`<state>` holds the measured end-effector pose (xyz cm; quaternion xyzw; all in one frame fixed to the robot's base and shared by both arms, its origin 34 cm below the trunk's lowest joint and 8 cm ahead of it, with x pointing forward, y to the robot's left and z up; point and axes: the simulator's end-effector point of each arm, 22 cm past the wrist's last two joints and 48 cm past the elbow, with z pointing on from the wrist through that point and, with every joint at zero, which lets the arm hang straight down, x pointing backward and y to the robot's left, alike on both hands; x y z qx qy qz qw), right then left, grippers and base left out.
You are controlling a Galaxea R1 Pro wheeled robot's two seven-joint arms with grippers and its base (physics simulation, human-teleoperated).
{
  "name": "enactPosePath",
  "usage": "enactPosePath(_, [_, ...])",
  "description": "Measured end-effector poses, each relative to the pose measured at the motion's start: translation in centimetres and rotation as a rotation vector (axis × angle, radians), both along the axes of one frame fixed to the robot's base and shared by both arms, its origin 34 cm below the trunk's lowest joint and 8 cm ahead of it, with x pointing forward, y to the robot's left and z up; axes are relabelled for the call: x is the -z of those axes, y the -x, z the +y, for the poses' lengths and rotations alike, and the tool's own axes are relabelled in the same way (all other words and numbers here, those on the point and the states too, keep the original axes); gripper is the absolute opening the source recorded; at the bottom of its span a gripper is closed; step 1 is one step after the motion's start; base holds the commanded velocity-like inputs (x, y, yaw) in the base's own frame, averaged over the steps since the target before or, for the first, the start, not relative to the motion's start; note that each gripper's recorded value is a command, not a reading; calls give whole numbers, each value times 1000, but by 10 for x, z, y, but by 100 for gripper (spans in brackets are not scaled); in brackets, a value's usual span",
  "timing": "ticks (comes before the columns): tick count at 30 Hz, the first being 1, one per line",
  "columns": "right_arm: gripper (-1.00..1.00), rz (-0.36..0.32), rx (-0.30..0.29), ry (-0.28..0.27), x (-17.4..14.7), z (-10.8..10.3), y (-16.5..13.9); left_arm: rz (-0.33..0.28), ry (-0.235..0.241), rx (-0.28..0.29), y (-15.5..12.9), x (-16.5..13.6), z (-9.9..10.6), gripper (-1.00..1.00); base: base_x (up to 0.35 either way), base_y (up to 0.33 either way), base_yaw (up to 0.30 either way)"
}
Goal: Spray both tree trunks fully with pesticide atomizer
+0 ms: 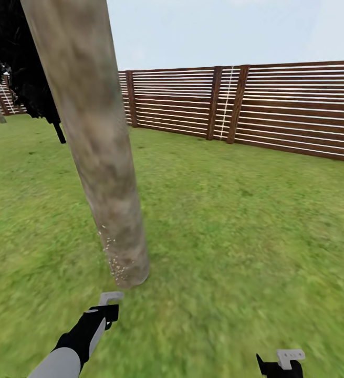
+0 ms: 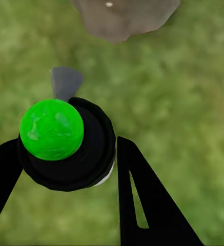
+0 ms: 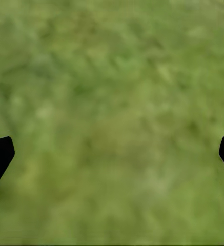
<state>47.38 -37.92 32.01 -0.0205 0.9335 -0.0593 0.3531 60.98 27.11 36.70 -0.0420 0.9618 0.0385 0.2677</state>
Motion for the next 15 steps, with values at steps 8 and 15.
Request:
enactPosePath(8, [100, 0, -1, 0, 0, 0, 0, 0, 1, 0, 0, 0, -1, -100, 92, -260, 142])
enactPosePath(15, [100, 0, -1, -1, 0, 0, 0, 1, 3, 1, 0, 0, -1, -100, 1, -274, 1])
